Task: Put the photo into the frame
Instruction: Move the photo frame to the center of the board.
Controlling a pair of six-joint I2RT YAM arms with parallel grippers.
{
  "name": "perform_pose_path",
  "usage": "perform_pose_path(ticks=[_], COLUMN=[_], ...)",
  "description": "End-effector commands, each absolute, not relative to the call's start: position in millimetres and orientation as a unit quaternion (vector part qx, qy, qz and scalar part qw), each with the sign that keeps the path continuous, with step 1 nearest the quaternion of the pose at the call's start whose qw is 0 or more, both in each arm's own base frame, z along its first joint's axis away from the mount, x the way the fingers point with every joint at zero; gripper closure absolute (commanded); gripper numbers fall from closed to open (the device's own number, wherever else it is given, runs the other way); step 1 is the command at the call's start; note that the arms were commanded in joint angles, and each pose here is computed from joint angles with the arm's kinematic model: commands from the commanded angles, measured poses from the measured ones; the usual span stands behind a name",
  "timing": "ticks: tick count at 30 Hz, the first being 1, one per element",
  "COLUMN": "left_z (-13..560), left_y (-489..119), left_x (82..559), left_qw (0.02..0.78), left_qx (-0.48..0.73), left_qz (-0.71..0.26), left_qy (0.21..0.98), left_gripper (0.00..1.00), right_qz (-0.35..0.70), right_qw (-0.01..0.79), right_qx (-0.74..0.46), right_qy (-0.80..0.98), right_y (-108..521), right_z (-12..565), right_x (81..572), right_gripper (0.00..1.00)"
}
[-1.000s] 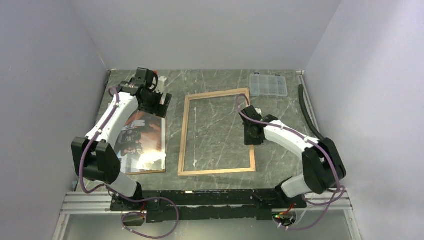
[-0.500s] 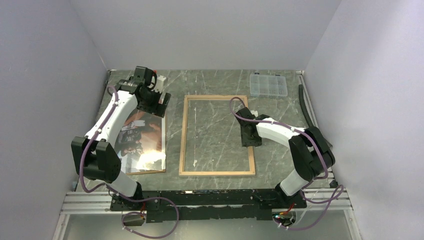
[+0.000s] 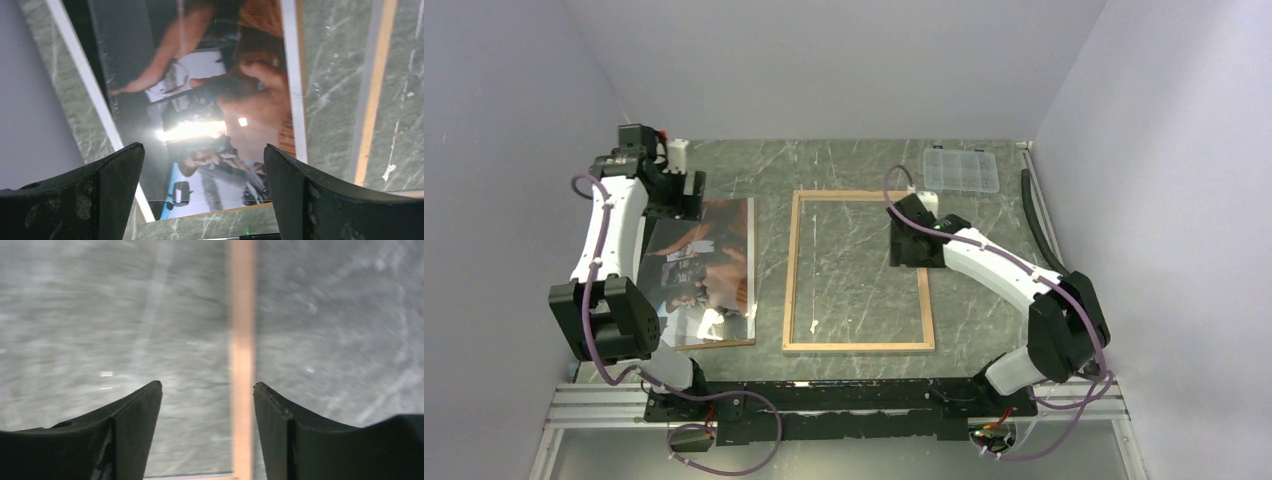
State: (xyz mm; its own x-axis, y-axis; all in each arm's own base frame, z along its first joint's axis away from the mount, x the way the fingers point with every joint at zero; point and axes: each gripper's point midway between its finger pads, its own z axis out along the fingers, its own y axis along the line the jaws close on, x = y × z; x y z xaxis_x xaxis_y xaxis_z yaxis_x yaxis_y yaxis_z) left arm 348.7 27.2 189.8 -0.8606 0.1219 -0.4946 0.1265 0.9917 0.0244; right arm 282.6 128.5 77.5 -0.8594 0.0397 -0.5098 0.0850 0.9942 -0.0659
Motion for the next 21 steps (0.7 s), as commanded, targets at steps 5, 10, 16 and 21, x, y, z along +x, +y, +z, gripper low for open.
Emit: perform_pose_path(ticks=[5, 10, 16, 21], left_z=[195.2, 174.8, 139.8, 123.9], left_y=[136.4, 197.1, 228.2, 252.3], left_x=[349.8, 336.9, 319.0, 313.8], left_qw=[0.266, 0.257, 0.242, 0.228], left_qx=[-0.024, -0.092, -0.105, -0.106], left_qz=[0.054, 0.1, 0.166, 0.228], left_qy=[0.962, 0.957, 0.95, 0.941], left_gripper=[0.05, 0.05, 0.12, 0.16], right_qz=[0.11, 0.111, 0.07, 0.072], right_qw=[0.351, 0.339, 0.329, 0.32], right_qx=[-0.042, -0.096, -0.127, -0.128], right_qy=[0.929, 0.929, 0.933, 0.936], right_y=[318.3, 399.1, 431.7, 432.5], right_z=[145.6, 121.5, 83.6, 61.1], right_x=[305.7, 308.7, 311.5, 307.1], right_gripper=[0.16, 0.14, 0.14, 0.16])
